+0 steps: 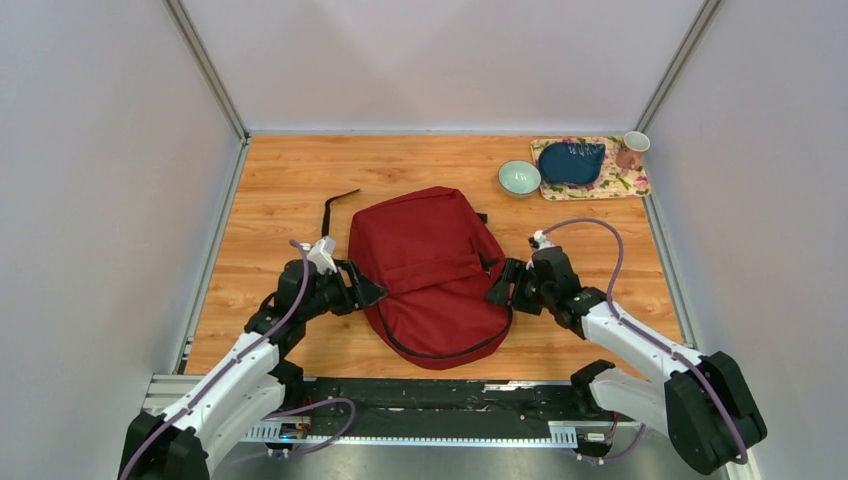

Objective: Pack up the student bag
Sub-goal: Adjust the student bag at the center of the board.

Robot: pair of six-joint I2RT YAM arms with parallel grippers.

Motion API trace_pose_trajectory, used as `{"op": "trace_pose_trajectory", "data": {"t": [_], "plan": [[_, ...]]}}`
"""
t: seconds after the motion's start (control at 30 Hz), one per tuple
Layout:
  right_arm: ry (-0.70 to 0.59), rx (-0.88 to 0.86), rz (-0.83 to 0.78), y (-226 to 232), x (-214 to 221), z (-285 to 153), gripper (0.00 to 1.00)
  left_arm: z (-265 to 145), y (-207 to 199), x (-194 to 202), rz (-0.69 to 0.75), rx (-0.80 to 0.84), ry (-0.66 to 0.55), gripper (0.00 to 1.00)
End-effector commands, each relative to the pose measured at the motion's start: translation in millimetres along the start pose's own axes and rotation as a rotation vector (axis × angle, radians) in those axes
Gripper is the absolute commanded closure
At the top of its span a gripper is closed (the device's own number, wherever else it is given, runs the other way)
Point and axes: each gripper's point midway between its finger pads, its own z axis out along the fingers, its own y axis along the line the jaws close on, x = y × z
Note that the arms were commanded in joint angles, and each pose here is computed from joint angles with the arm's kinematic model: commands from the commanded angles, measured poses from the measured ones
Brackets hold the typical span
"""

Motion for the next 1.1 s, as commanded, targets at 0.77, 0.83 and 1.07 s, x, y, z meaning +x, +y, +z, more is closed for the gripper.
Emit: {"op": "trace_pose_trajectory", "data": {"t": [0.77, 0.83, 1.07], "plan": [[-0.021, -0.067, -0.093, 90.4, -0.7, 0.7, 0.3, 30.5, -37.2, -45.2, 0.093, 0.042, 0.075, 0.2], [-0.066, -0.033, -0.112, 84.7, -17.8, -12.8, 0.3, 22.4, -24.3, -46.9, 0.128, -0.042, 0.065, 0.2], [-0.102, 0.032, -0.117, 56.5, -22.3, -61.3, 0.29, -22.1, -6.3, -66.9, 0.205, -0.193, -0.119, 0.19]]}}
